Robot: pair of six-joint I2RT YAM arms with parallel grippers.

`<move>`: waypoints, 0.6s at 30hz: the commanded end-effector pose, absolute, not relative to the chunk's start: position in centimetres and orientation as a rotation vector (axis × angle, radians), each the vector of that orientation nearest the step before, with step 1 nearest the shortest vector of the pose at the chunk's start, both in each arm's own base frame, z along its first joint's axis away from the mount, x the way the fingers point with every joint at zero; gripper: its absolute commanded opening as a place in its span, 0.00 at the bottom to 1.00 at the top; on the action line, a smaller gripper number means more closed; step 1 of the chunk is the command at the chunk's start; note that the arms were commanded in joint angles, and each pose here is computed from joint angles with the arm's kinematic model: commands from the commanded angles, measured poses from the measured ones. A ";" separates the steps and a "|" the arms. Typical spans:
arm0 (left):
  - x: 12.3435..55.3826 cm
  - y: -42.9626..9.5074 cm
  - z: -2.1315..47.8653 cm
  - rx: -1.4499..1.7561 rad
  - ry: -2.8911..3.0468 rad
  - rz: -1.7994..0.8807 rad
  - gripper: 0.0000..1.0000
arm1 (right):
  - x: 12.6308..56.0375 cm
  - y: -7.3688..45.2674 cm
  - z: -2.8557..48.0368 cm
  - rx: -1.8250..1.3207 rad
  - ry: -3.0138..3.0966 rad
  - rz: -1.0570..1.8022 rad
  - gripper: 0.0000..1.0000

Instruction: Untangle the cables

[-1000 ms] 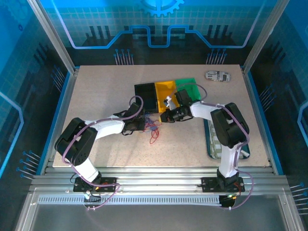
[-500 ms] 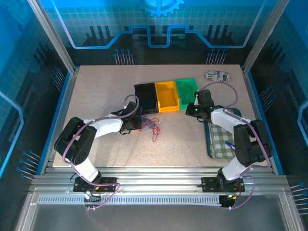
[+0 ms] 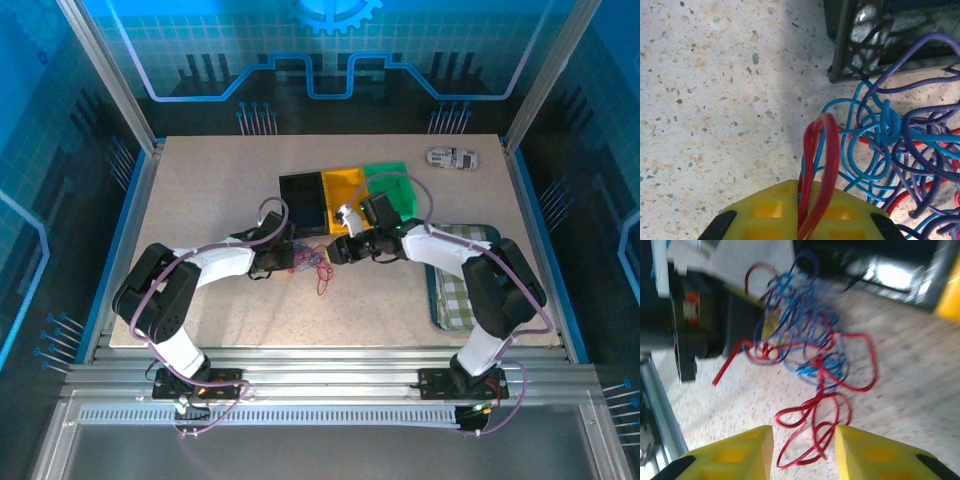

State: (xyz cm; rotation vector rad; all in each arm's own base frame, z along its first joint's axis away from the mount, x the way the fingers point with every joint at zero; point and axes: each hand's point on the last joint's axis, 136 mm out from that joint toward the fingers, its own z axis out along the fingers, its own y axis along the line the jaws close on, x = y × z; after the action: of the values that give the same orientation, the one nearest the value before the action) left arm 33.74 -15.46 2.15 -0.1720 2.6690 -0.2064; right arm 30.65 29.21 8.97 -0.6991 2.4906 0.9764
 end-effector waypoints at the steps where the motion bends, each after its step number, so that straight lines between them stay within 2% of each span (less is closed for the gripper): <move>1: 32.9 -15.3 1.2 -0.149 2.721 -0.205 0.00 | 27.6 29.3 6.7 -0.870 2.591 0.959 0.41; 6: 32.9 -15.4 1.1 -0.148 2.719 -0.212 0.00 | 26.0 28.6 4.1 -0.941 2.684 0.838 0.50; 18: 32.9 -15.5 1.1 -0.143 2.715 -0.219 0.00 | 25.3 30.2 3.1 -1.016 2.715 0.802 0.51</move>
State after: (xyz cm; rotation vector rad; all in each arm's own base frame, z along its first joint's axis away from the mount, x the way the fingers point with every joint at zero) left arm 33.74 -15.52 2.16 -0.1711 2.6692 -0.2108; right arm 25.89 29.88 3.26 -0.9633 2.7011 0.8260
